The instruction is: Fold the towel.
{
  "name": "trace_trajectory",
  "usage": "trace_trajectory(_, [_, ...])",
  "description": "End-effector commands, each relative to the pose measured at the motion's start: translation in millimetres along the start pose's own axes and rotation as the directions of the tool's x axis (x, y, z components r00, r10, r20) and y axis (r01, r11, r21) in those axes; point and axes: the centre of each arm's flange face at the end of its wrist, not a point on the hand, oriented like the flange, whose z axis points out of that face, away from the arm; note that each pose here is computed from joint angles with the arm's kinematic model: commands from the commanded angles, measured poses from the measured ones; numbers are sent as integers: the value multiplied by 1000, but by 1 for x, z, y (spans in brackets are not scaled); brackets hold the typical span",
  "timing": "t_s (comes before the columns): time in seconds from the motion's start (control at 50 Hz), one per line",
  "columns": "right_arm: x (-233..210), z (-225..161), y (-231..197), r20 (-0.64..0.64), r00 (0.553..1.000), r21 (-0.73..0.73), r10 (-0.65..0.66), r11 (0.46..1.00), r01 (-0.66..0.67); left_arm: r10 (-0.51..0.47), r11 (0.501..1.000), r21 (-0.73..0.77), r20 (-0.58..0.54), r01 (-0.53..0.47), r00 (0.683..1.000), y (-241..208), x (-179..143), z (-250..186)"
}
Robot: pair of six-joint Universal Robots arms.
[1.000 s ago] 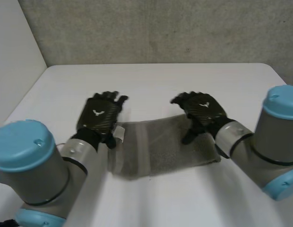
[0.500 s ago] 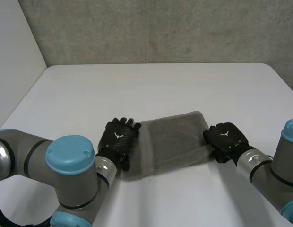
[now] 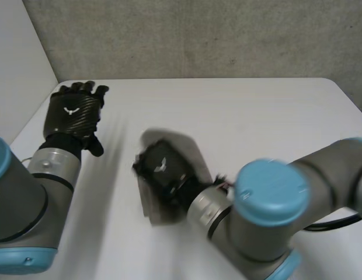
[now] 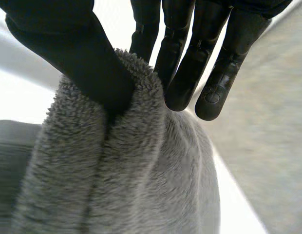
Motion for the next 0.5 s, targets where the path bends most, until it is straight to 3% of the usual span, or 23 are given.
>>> trace_trajectory(0.02, [-11, 2, 13, 43, 998, -55, 47, 997, -45, -66, 998, -25, -19, 66, 998, 4, 1, -2])
trace_trajectory(0.12, [47, 1, 7, -114, 974, -23, 193, 980, -197, -121, 992, -36, -28, 120, 992, -1, 4, 2])
trace_trajectory(0.16, [86, -7, -2, -201, 923, 40, 328, 944, -326, -159, 986, -65, -55, 155, 986, -1, 14, 7])
trace_trajectory(0.18, [86, -7, -2, -201, 923, 41, 328, 944, -327, -159, 986, -65, -55, 155, 986, -1, 14, 7])
trace_trajectory(0.22, [111, -16, -4, -243, 867, 67, 436, 899, -433, -200, 977, -101, -101, 190, 975, -4, 31, 9])
trace_trajectory(0.28, [122, -19, 1, -266, 840, 60, 473, 878, -475, -217, 971, -132, -119, 202, 969, -2, 39, 11])
trace_trajectory(0.32, [137, -23, 11, -296, 797, 17, 527, 837, -547, -252, 954, -203, -148, 220, 956, 5, 56, 14])
trace_trajectory(0.5, [125, -6, 44, -236, 771, -158, 591, 760, -631, -297, 876, -433, -137, 213, 945, 49, 83, 16])
